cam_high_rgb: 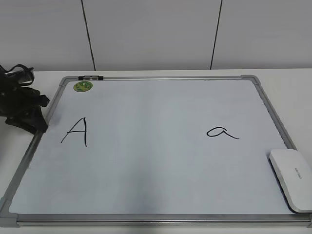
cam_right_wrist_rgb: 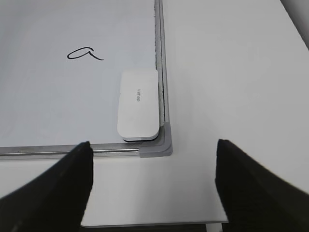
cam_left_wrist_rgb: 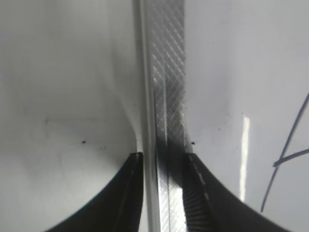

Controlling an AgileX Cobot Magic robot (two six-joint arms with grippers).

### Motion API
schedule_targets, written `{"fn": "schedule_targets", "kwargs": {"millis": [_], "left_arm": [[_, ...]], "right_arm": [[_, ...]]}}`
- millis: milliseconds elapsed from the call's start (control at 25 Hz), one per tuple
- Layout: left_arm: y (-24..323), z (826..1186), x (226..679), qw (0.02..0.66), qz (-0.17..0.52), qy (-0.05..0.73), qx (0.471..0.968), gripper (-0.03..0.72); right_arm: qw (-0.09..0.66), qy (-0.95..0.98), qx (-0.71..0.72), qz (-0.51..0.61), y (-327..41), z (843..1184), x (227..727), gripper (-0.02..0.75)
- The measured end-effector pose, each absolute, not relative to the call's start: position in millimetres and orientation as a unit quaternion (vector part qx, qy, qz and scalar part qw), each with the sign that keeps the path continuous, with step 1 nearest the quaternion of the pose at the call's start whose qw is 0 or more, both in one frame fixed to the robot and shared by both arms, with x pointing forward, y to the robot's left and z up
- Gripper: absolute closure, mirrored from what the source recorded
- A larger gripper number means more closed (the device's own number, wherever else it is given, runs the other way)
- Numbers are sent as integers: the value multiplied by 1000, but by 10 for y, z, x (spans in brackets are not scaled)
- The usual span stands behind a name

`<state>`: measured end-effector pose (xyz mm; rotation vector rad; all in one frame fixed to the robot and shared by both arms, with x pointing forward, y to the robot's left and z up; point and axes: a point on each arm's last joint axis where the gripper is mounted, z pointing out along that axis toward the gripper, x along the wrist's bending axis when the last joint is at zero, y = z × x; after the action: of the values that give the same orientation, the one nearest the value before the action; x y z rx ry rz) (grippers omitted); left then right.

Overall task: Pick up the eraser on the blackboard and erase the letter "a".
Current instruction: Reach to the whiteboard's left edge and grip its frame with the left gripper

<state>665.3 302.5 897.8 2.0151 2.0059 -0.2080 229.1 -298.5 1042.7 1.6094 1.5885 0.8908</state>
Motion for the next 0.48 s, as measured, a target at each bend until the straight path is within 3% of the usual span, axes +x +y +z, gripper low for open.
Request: {"fn": "schedule_targets", "kwargs": {"millis": [320, 480], "left_arm": [[3022, 8989, 6656, 145, -75, 696, 699, 647], [3021, 8989, 6654, 145, -75, 696, 700, 656]], "right_arm": [[348, 613, 621, 344, -2985, 10427, 2291, 151], [348, 613, 621, 344, -2985, 10427, 2291, 151]]}}
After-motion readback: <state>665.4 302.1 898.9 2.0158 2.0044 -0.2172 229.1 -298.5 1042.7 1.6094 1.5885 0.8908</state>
